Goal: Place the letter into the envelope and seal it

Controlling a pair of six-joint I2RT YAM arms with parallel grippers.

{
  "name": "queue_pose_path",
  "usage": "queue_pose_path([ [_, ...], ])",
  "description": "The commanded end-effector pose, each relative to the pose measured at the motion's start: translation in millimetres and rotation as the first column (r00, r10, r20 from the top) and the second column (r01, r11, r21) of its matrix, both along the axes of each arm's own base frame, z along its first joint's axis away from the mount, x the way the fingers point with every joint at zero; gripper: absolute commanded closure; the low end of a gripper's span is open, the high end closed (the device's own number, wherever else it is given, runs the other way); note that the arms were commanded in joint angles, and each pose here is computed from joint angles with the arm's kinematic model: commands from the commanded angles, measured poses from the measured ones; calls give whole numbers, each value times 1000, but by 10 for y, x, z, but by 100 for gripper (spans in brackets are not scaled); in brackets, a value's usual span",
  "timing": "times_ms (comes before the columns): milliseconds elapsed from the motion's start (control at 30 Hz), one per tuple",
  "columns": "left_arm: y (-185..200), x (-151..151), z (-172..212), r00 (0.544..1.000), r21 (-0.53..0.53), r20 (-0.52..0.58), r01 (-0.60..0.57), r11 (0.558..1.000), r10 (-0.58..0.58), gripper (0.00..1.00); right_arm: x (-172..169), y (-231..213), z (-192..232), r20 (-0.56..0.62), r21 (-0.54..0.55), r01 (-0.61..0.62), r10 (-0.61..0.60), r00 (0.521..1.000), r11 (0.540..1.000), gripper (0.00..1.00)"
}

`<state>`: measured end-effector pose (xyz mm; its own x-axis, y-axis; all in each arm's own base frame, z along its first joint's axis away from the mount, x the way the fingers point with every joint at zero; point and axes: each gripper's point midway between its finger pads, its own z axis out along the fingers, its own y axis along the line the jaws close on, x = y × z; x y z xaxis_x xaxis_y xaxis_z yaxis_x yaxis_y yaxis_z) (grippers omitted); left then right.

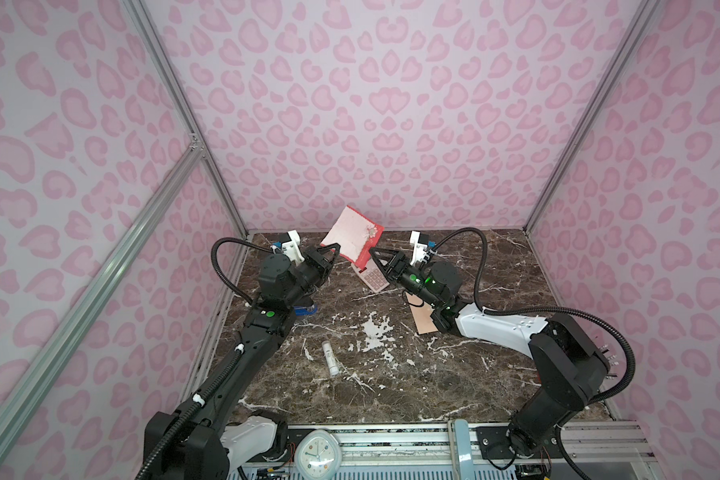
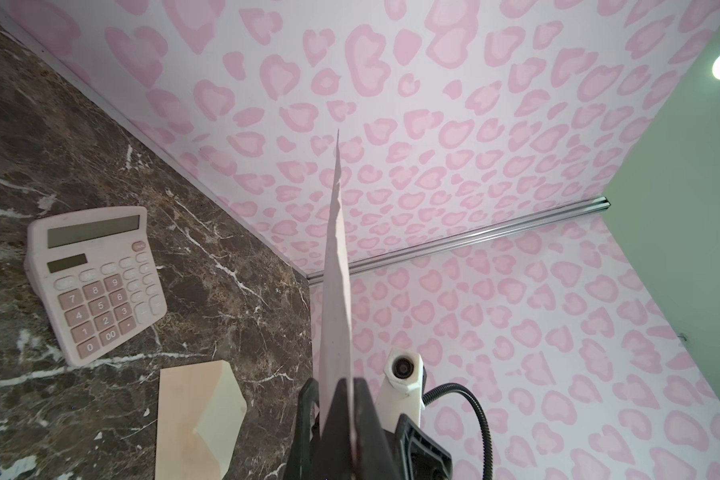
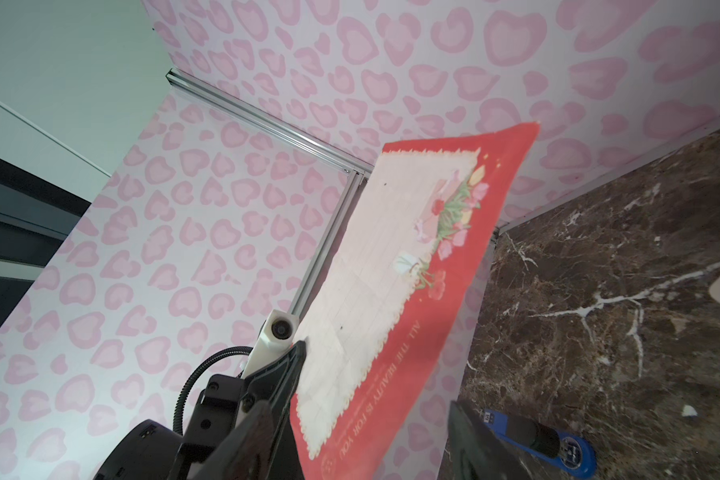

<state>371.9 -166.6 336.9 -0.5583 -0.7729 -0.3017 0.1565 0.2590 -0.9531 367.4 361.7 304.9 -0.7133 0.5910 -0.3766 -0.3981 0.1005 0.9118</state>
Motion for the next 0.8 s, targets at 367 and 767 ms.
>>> queue_pose_path([
  [367, -156, 41, 193, 997, -39, 73, 14, 999, -11, 96, -50, 80, 222, 37, 162, -35, 29, 999, 986, 51],
  [767, -180, 11, 81, 998, 13, 51, 32, 999, -33, 92, -32, 11, 305, 65, 143, -4, -5, 998, 990, 100],
])
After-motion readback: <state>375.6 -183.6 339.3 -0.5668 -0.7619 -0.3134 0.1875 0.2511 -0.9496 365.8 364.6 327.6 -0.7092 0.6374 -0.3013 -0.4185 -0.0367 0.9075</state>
